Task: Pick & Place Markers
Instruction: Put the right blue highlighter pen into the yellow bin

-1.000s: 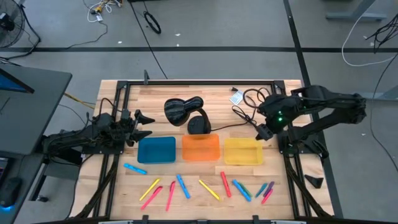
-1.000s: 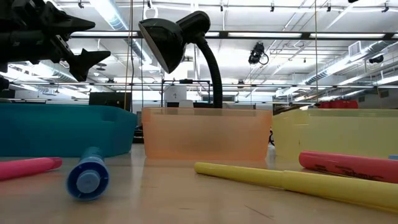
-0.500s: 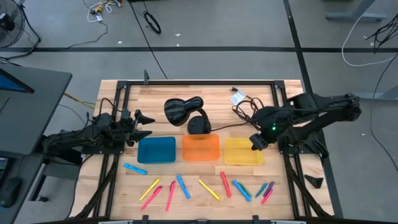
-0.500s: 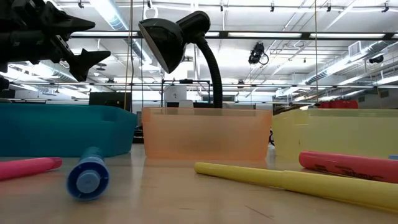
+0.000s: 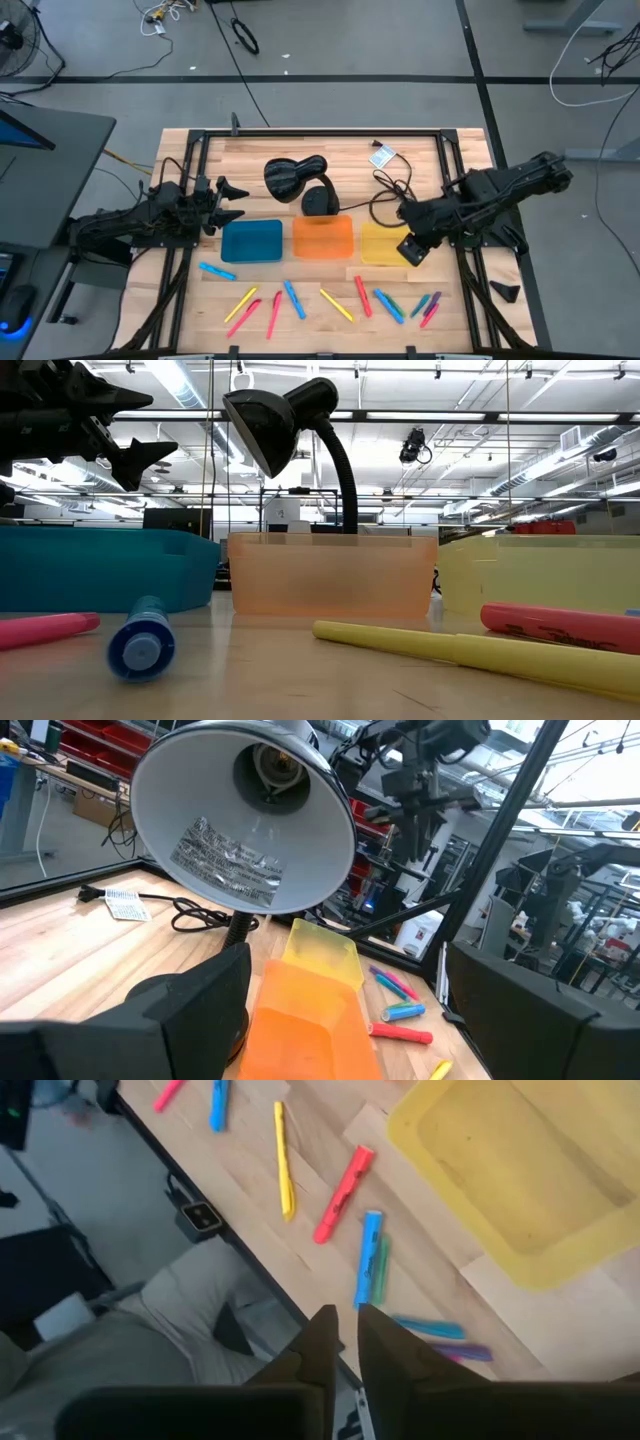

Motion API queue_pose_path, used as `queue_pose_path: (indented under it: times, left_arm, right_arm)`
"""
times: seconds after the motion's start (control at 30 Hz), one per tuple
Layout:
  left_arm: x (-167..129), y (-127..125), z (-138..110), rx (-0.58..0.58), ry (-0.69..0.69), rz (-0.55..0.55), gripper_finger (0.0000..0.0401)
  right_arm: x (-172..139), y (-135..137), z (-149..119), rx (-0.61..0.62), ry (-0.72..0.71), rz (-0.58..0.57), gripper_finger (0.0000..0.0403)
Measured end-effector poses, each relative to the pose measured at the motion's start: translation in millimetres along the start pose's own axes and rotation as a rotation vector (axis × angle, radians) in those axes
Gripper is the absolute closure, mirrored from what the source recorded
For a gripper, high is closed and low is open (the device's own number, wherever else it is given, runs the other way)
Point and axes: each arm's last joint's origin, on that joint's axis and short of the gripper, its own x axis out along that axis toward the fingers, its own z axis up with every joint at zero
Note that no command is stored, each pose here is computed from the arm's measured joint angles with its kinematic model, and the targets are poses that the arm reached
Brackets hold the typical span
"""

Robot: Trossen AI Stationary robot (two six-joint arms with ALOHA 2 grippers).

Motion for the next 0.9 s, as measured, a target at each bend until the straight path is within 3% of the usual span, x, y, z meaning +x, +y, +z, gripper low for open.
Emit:
queue_pose_path:
  times: [0.33,0.57,0.9]
  left_arm:
    - [0,0,0,0.0,0.001,0.0,0.0059]
    - [0,0,0,0.0,0.0,0.0,0.0059]
    - [0,0,0,0.0,0.0,0.0,0.0059]
  right_arm:
    - [19,21,-4,-0.037,0.023,-0.067,0.0372]
    - [17,54,-1,-0.152,-0.037,-0.228,0.038]
    - [40,77,0,-0.153,-0.012,-0.311,0.0382]
